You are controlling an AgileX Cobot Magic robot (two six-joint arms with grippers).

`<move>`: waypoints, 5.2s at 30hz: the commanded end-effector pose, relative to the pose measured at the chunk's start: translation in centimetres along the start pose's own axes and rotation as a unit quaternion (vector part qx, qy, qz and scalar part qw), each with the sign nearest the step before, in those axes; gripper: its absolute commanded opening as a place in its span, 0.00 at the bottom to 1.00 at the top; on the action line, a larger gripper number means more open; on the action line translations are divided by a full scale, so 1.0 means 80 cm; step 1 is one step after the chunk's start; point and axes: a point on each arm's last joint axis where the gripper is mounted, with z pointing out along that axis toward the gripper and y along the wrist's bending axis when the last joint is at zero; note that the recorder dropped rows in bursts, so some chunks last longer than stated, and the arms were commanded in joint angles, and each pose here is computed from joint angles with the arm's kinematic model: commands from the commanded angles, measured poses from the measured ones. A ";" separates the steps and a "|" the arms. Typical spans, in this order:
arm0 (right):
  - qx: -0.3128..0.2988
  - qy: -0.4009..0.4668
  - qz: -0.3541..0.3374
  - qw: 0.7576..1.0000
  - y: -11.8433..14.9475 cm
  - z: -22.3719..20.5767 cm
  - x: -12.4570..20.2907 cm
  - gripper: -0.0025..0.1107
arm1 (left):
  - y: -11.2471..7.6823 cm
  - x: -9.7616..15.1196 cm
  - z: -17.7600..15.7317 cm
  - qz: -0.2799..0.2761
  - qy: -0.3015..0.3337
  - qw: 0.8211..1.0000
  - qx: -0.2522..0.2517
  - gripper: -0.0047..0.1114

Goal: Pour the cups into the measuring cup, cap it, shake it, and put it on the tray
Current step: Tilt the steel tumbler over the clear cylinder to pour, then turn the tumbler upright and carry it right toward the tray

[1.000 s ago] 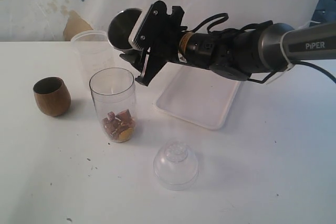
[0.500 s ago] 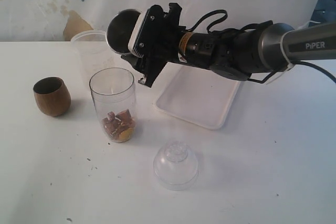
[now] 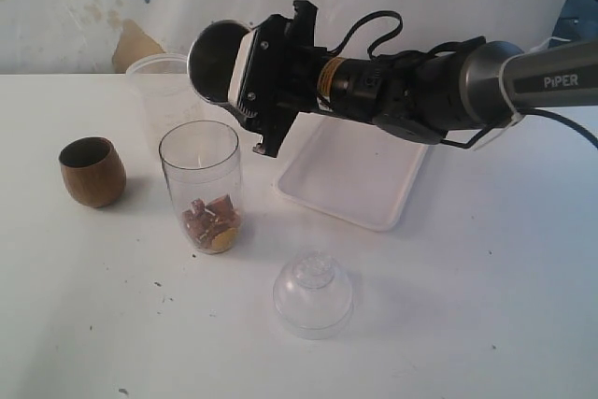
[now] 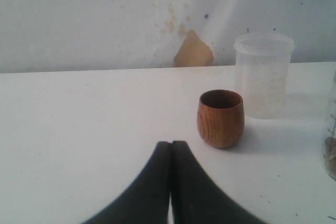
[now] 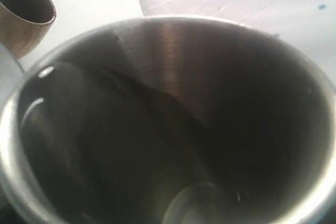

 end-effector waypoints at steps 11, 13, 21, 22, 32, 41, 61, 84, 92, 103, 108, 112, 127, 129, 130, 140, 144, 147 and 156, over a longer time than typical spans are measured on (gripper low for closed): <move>0.022 -0.041 -0.038 0.998 -0.012 -0.002 -0.016 0.02 | 0.000 0.001 0.000 -0.001 -0.006 1.000 0.000 0.04; 0.022 -0.040 -0.041 0.998 -0.012 -0.002 -0.016 0.02 | 0.000 0.001 0.000 -0.001 -0.006 1.000 0.000 0.04; 0.024 -0.044 -0.057 0.997 -0.013 -0.002 -0.018 0.02 | 0.000 0.001 0.000 -0.001 -0.006 1.000 0.000 0.04; 0.024 -0.044 -0.062 0.997 -0.013 -0.002 -0.018 0.02 | 0.000 0.001 0.000 -0.001 -0.006 1.000 0.000 0.04; 0.026 -0.043 -0.093 0.994 -0.013 -0.002 -0.018 0.02 | 0.000 0.001 0.000 -0.001 -0.006 1.000 0.000 0.04; 0.027 -0.042 -0.125 0.991 -0.013 -0.002 -0.018 0.02 | 0.000 0.001 0.000 -0.001 -0.006 1.000 0.000 0.04; 0.037 -0.049 -0.223 0.973 -0.015 -0.002 -0.021 0.02 | 0.000 0.001 0.000 -0.001 -0.006 1.000 0.000 0.04; 0.052 -0.044 -0.258 0.964 -0.029 0.000 -0.028 0.02 | 0.000 0.001 0.000 -0.001 -0.006 1.000 0.000 0.04; 0.053 -0.043 -0.289 0.955 -0.029 0.000 -0.028 0.02 | 0.000 0.001 0.000 -0.001 -0.006 1.000 0.000 0.04; 0.054 -0.042 -0.298 0.952 -0.029 0.000 -0.028 0.02 | 0.000 0.001 0.000 -0.001 -0.006 1.000 0.000 0.04; 0.052 -0.044 -0.271 0.960 -0.029 0.000 -0.028 0.02 | 0.000 0.001 0.000 -0.001 -0.006 1.000 0.000 0.04; 0.047 -0.049 -0.168 0.983 -0.029 0.000 -0.027 0.02 | 0.000 0.001 0.000 -0.001 -0.006 1.000 0.000 0.04; 0.068 -0.056 0.298 0.950 -0.044 -0.004 -0.011 0.02 | 0.000 0.001 0.000 -0.001 -0.006 1.000 0.000 0.04; 0.080 -0.065 0.330 0.939 -0.050 -0.006 -0.002 0.02 | 0.000 0.001 0.000 -0.001 -0.006 1.000 0.000 0.04; 0.083 -0.068 0.343 0.933 -0.051 -0.006 0.003 0.02 | 0.000 0.001 0.000 -0.001 -0.006 1.000 0.000 0.04; 0.077 -0.030 0.420 0.904 -0.024 0.021 0.066 0.02 | 0.000 0.001 0.000 -0.001 -0.006 1.000 0.000 0.04; 0.071 -0.017 0.425 0.902 -0.009 0.037 0.087 0.02 | 0.000 0.001 0.000 -0.001 -0.006 1.000 0.000 0.04; 0.067 -0.015 0.428 0.901 0.000 0.045 0.098 0.02 | 0.000 0.001 0.000 -0.001 -0.006 1.000 0.000 0.04; 0.058 -0.004 0.434 0.899 0.021 0.059 0.119 0.02 | 0.000 0.001 0.000 -0.001 -0.006 1.000 0.000 0.04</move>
